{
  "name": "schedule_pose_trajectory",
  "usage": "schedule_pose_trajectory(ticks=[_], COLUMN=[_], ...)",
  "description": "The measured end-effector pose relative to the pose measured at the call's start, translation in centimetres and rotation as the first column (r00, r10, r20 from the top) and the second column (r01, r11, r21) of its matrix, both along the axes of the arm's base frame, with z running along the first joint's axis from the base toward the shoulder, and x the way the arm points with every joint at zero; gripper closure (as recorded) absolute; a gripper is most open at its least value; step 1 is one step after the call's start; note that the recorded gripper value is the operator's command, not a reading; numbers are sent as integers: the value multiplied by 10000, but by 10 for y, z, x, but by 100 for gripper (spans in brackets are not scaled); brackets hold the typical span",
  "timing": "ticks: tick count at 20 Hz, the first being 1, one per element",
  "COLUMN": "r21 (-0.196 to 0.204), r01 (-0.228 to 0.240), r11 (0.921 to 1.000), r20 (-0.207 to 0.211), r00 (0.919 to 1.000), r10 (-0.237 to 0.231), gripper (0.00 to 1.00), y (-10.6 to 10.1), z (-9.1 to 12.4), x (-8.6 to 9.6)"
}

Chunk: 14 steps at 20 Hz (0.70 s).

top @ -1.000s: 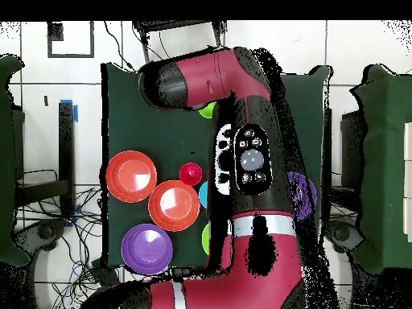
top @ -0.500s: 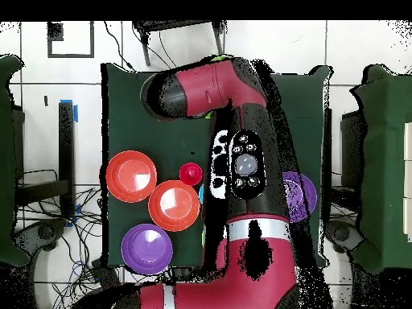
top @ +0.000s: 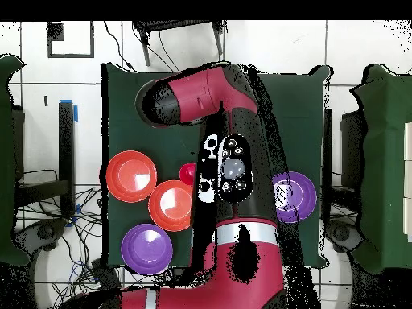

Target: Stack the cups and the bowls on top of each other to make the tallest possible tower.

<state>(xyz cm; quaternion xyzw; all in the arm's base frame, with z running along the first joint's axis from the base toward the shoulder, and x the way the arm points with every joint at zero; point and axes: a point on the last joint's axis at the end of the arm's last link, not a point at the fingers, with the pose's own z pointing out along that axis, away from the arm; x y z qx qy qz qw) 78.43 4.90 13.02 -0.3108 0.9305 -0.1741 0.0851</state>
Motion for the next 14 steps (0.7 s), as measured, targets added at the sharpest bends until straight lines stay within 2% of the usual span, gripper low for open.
schedule_pose_trajectory(ticks=[6,14], r21=[-158,-291], r01=[-145,-315], r11=[9998,9991], r20=[73,514], r00=[9999,9981], r10=[146,330], gripper=[100,100], y=[4,5], z=[-2,-1], x=[-5,-3])
